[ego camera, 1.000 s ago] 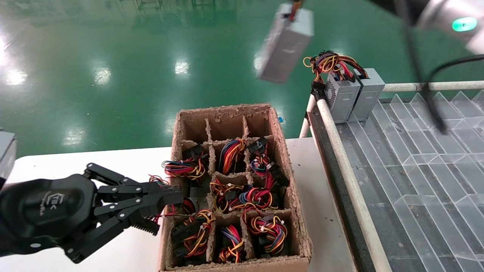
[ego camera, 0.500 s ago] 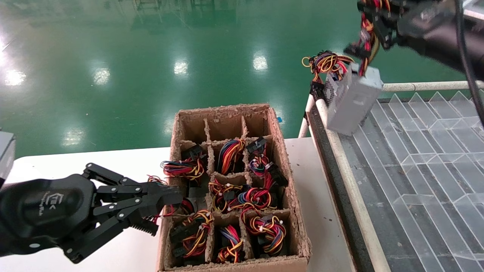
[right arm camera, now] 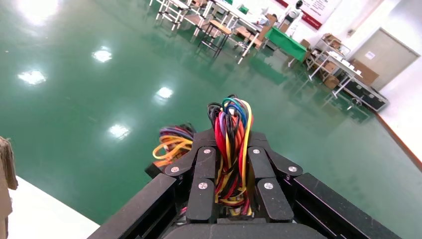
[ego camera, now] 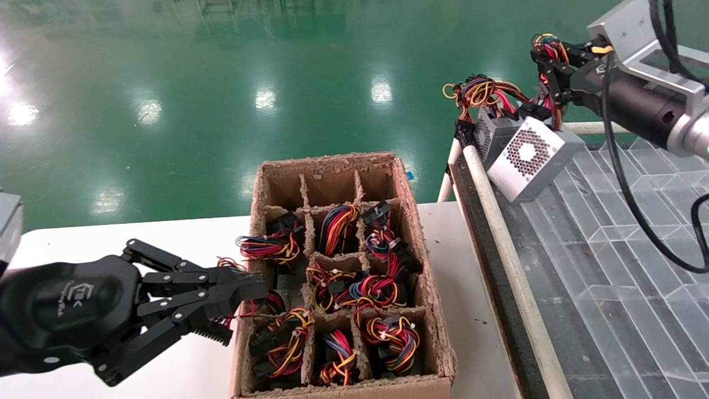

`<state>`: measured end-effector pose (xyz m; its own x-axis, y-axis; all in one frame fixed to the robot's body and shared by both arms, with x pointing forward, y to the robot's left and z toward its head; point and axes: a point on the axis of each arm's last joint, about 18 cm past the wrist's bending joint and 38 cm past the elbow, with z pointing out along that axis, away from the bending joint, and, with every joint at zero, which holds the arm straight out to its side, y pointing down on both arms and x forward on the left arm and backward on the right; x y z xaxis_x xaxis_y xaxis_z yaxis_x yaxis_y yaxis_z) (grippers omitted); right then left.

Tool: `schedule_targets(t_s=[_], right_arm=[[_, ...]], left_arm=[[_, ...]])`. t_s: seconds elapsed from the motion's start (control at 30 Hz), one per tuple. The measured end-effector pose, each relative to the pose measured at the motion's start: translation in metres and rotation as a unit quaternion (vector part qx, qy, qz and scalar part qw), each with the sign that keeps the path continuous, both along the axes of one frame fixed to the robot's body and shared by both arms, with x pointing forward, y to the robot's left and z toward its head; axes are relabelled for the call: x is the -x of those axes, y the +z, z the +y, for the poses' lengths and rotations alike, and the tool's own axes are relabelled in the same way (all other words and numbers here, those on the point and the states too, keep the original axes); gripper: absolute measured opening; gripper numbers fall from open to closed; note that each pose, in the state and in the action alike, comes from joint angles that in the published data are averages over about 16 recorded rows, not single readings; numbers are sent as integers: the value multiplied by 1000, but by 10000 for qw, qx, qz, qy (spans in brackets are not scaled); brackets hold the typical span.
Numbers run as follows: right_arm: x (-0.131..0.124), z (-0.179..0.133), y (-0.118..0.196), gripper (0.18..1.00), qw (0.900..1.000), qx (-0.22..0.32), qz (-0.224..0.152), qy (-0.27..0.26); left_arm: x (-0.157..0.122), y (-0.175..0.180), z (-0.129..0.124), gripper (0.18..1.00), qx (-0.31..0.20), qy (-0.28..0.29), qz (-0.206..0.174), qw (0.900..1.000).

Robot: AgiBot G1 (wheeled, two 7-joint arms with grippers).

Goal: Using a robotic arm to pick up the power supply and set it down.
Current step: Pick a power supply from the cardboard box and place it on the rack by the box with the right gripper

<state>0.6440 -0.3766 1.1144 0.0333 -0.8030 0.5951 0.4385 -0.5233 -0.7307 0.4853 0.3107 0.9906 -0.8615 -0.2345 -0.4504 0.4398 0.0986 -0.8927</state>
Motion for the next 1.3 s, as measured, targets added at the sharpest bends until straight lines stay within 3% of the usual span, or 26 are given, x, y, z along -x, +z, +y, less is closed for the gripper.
schedule_targets(t_s=[0.53, 0.93, 1.3], right_arm=[[-33, 27, -12, 233, 9999, 63, 151, 53], [-39, 27, -16, 243, 9996, 8, 281, 102], [-35, 25, -12, 338, 9996, -49, 223, 139]], left_arm=[[0, 0, 0, 191, 0, 0, 0, 10000], [0, 0, 0, 191, 0, 0, 0, 10000], [0, 0, 0, 191, 0, 0, 0, 10000]])
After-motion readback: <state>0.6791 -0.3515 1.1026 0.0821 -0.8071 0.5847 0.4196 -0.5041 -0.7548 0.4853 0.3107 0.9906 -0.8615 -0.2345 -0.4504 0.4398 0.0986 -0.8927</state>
